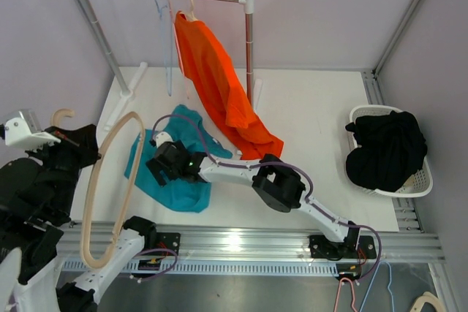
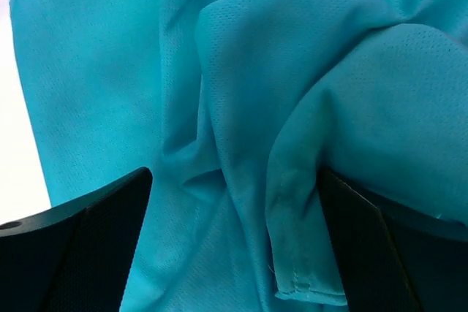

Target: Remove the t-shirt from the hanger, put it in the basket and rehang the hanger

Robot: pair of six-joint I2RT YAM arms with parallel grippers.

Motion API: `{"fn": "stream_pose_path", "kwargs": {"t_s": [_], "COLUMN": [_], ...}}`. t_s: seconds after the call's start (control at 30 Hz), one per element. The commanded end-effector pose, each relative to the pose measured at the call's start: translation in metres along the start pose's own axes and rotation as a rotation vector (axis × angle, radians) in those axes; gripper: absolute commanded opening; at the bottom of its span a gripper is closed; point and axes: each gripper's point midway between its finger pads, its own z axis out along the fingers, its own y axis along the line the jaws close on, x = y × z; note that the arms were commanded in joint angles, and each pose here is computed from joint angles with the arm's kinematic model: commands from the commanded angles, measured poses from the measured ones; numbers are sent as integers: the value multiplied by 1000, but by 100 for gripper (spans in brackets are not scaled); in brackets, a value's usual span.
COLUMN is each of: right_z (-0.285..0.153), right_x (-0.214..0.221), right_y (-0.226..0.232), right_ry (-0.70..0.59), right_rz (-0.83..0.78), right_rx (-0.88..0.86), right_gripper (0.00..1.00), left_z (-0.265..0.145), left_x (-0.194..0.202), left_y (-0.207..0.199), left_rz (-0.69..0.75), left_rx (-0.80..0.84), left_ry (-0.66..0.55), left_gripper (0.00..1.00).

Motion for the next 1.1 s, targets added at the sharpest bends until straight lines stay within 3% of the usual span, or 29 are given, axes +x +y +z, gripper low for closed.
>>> {"fn": "stream_pose_path", "kwargs": {"t_s": [0.0, 0.03, 0.07, 0.1, 0.13, 0.2, 0.23, 0.33, 0.37, 0.4, 0.47, 0.5, 0.57, 0.6, 0.67, 0.73, 0.87, 0.97, 1.03, 1.07], "right_z": [-15, -25, -37, -51, -83, -120, -158, -235, -278, -303, -372, -400, -447, -480, -518, -563, -629, -653, -651, -640], "right_x": [71, 111, 124, 134, 149, 156, 132, 124, 77, 55, 15, -23, -37, -52, -65, -76, -98, -101, -104, -103], "right_y": [6, 0, 0, 1, 0, 5, 10, 5, 4, -5, -41, -69, -127, -180, -224, -277, -330, -357, -371, -388], "right_ry": [219, 298, 325, 345, 374, 385, 333, 316, 190, 137, 23, -99, -183, -308, -391, -517, -697, -706, -667, -626], "right_rz": [-6, -32, -37, -22, -28, 5, 11, -17, 32, 69, 172, 247, 330, 400, 401, 498, 526, 539, 517, 534], "right_rx": [-24, -7, -10, -8, -5, -11, -28, 21, -2, 6, 36, 103, 274, 444, 572, 757, 971, 1088, 1104, 1095], "right_gripper": [98, 93, 81, 33, 0, 0, 0, 0, 0, 0, 0, 0, 0, 0, 0, 0, 0, 0, 0, 0], "left_z": [30, 36, 42, 47, 58, 69, 82, 98, 123, 129, 154, 159, 175, 185, 195, 216, 240, 237, 239, 228], "left_x": [0, -5, -6, -12, -14, -33, -34, -59, -54, -46, -49, -57, -57, -57, -65, -64, -67, -79, -69, -82], "left_y": [-14, -18, -20, -23, -27, -37, -39, -63, -63, -84, -95, -101, -104, -105, -106, -104, -105, -108, -104, -108], "left_rz": [41, 44, 51, 53, 68, 57, 73, 77, 86, 86, 42, 36, 41, 50, 90, 123, 159, 154, 157, 160], "left_rx": [-5, 0, -2, -7, -15, 7, 0, 109, 109, 233, 286, 317, 333, 334, 335, 324, 324, 329, 335, 352], "left_ry": [12, -5, -6, -21, -18, -76, -77, -121, -79, -19, 12, -14, -28, -31, -69, -74, -103, -178, -203, -262], "left_gripper": [1, 1, 1, 1, 1, 1, 1, 1, 1, 1, 1, 1, 1, 1, 1, 1, 1, 1, 1, 1]}}
